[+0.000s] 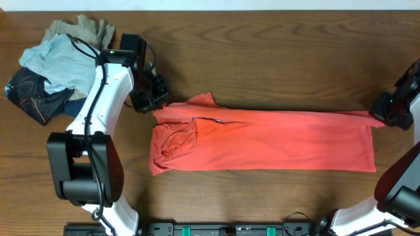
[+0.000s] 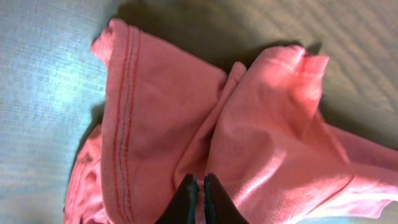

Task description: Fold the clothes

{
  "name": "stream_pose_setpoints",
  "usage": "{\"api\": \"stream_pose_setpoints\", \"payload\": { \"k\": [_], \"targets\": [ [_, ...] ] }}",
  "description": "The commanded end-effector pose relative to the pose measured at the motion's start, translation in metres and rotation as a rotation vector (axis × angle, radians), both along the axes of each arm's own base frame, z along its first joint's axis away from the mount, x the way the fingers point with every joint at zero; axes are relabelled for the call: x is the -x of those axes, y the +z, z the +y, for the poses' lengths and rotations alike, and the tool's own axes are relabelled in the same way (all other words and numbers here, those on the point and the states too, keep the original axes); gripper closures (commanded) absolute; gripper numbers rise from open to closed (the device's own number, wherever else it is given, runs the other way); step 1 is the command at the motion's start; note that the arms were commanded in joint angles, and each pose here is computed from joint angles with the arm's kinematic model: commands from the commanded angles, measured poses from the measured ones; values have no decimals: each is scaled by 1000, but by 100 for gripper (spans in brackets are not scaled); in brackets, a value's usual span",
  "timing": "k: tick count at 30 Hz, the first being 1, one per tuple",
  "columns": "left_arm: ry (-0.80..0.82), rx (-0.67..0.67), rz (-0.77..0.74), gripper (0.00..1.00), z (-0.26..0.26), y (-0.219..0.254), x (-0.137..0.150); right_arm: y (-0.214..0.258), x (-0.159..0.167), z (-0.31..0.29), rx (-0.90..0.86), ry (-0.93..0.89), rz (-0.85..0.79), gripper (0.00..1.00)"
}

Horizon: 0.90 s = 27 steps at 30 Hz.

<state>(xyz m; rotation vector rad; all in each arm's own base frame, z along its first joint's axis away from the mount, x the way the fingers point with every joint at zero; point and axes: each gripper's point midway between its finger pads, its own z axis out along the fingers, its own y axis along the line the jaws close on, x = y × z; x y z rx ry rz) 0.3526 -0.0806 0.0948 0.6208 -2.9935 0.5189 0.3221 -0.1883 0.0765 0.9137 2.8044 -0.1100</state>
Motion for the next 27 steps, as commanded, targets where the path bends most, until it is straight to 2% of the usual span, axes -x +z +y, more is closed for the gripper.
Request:
{"api": "stream_pose_setpoints", "payload": {
  "k": [1,7,13,17,27],
  "targets": [
    [-4,-11,48,94,4,-2,11,8,7,-7,30,-8,9,95],
    [-12,-18,156,94,6,-1,38,6,25,-6,40,-2,93,94],
    [-12,-22,219,94,7,1,52,4,39,-3,32,-4,150,86],
    [-12,-25,277,94,7,4,66,4,42,-2,24,-4,164,80],
    [-13,-31,364,94,9,10,86,4,40,-1,19,-3,156,77]
  ]
}}
